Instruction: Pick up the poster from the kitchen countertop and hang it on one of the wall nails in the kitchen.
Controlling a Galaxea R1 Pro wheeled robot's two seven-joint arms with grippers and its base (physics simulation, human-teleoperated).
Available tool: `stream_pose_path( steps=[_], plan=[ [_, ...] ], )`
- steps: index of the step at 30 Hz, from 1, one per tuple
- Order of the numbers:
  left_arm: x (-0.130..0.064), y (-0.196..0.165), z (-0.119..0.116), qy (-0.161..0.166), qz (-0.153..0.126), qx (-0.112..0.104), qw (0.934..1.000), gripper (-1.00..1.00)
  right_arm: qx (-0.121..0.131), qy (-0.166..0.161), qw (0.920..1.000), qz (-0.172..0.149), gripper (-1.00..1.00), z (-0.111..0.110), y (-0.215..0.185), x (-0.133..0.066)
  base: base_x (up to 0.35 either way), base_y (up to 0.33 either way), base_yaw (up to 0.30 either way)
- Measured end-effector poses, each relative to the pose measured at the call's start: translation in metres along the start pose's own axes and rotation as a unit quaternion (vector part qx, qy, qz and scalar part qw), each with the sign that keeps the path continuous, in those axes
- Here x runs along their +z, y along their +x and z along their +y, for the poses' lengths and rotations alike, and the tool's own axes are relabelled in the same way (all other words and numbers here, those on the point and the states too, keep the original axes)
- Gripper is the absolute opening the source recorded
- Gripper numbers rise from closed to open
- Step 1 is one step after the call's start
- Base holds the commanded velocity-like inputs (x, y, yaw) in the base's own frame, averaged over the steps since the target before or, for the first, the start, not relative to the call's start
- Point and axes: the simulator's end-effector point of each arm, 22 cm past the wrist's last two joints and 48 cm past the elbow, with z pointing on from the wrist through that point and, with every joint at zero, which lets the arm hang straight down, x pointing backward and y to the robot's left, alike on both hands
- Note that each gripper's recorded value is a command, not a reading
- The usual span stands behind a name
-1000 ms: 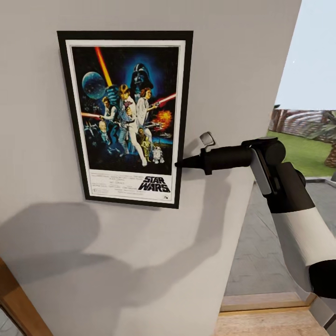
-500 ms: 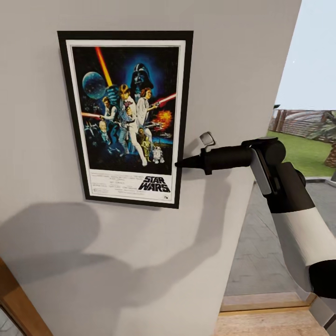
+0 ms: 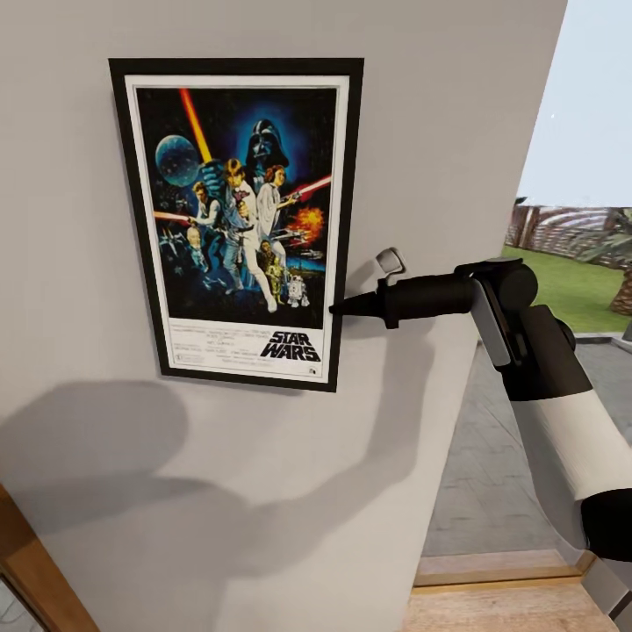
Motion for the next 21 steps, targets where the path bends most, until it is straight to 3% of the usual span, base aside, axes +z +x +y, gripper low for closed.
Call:
stream_pose_path(
  steps=[21],
  plan=[
    [0.0000,0.0000,-0.0002,0.000,0.000,0.000,1.0000,1.00,-0.001,0.000,1.0000,0.000,-1.00,-0.0002,-0.0001,0.0001,0.000,0.012,0.000]
  ],
)
